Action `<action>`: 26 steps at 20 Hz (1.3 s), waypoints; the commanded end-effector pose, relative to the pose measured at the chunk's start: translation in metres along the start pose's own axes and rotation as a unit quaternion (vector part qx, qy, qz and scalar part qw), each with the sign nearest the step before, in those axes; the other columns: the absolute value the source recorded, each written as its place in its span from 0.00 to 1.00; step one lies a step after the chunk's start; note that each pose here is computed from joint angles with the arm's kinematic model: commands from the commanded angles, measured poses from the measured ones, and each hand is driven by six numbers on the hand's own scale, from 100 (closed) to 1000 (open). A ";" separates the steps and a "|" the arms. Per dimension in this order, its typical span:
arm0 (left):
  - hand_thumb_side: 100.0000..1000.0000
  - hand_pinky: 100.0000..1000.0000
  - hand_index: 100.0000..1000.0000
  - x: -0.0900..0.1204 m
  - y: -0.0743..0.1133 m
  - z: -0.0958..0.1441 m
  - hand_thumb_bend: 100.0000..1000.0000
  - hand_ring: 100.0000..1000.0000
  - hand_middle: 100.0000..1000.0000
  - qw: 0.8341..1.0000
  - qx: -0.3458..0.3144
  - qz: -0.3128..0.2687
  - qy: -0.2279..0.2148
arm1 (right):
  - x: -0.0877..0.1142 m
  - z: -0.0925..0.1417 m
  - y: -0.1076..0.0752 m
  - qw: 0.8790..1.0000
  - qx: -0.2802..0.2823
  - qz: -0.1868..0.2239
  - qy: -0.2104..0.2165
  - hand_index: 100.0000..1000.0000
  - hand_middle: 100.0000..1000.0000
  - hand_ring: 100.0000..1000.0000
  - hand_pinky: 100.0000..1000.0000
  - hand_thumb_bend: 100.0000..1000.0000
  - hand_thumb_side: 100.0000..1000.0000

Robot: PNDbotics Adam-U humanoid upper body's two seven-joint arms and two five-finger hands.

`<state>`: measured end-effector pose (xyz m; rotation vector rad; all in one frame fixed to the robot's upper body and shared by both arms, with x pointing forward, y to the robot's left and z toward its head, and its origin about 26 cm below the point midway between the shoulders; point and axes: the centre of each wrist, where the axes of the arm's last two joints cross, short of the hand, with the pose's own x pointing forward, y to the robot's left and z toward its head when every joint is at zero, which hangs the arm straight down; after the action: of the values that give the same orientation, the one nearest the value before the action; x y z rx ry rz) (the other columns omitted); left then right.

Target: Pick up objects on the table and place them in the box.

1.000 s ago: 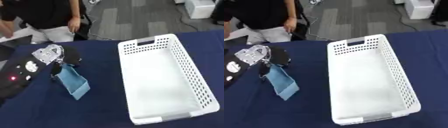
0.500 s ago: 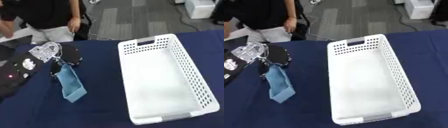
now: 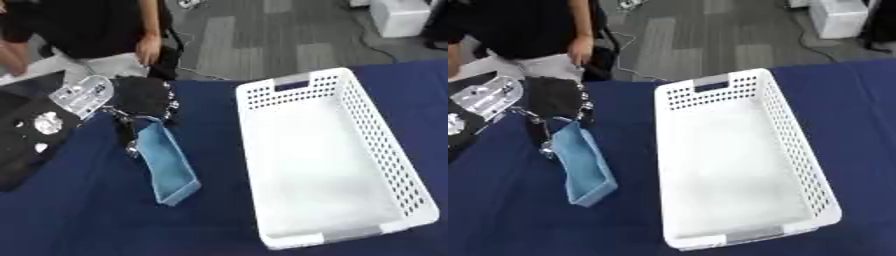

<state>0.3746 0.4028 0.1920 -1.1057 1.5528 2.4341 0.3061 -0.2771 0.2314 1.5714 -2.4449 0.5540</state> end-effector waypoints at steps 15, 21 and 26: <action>0.45 0.00 0.05 -0.059 0.046 0.083 0.83 0.00 0.00 0.967 0.098 -0.132 0.195 | 0.007 -0.002 0.001 1.000 0.011 0.013 0.013 0.82 0.77 0.72 0.71 0.00 0.89; 0.41 0.00 0.05 -0.067 0.052 0.075 0.83 0.00 0.00 0.960 0.113 -0.136 0.218 | 0.006 -0.002 0.001 1.000 0.013 0.010 0.014 0.82 0.77 0.72 0.71 0.00 0.89; 0.35 0.00 0.05 -0.080 0.064 0.056 0.82 0.00 0.00 0.951 0.142 -0.143 0.233 | 0.004 -0.003 0.001 1.000 0.016 0.004 0.015 0.82 0.77 0.72 0.72 0.00 0.89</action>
<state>0.3805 0.4390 0.2859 -1.7540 1.6612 1.8148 0.3055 -0.2780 0.2286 1.5572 -2.4346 0.5698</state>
